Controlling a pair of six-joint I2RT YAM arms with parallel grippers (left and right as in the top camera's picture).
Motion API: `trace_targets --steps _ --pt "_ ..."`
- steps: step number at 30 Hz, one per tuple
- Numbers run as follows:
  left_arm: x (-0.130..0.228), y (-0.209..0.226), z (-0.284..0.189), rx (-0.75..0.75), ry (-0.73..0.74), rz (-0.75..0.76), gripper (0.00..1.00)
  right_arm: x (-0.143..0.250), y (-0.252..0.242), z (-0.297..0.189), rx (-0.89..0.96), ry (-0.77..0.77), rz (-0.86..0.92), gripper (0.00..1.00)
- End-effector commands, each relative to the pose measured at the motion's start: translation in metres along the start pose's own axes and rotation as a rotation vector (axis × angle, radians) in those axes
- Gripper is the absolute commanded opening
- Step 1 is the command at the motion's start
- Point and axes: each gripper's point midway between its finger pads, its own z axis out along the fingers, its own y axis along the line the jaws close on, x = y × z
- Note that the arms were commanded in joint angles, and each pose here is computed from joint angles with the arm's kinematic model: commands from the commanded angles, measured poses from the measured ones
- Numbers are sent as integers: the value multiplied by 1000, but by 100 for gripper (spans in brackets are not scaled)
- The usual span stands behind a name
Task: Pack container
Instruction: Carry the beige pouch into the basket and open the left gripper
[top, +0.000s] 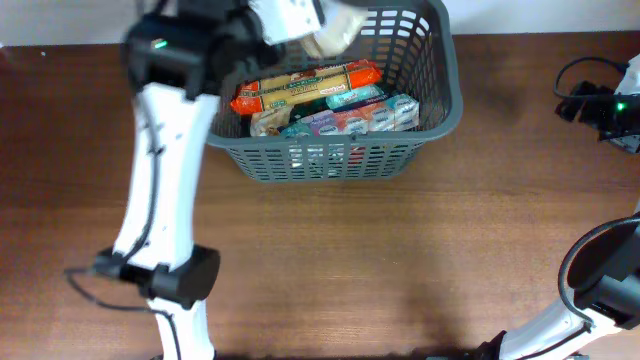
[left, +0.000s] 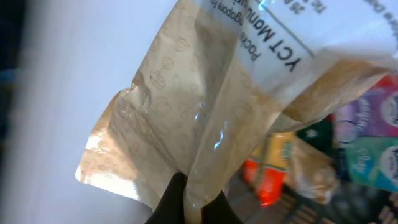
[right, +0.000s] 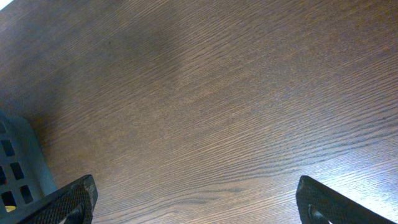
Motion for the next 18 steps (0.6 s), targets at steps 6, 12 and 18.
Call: trace_targets --steps 6,12,18 --pt "30 -75 103 260 146 -78 2 -2 3 -7 -8 -17 -4 99" --pt "48 -74 113 215 252 -217 99 -2 3 -7 -8 -17 -3 99" --pt "63 -8 50 -121 371 -401 99 -2 3 -7 -8 -18 -4 99"
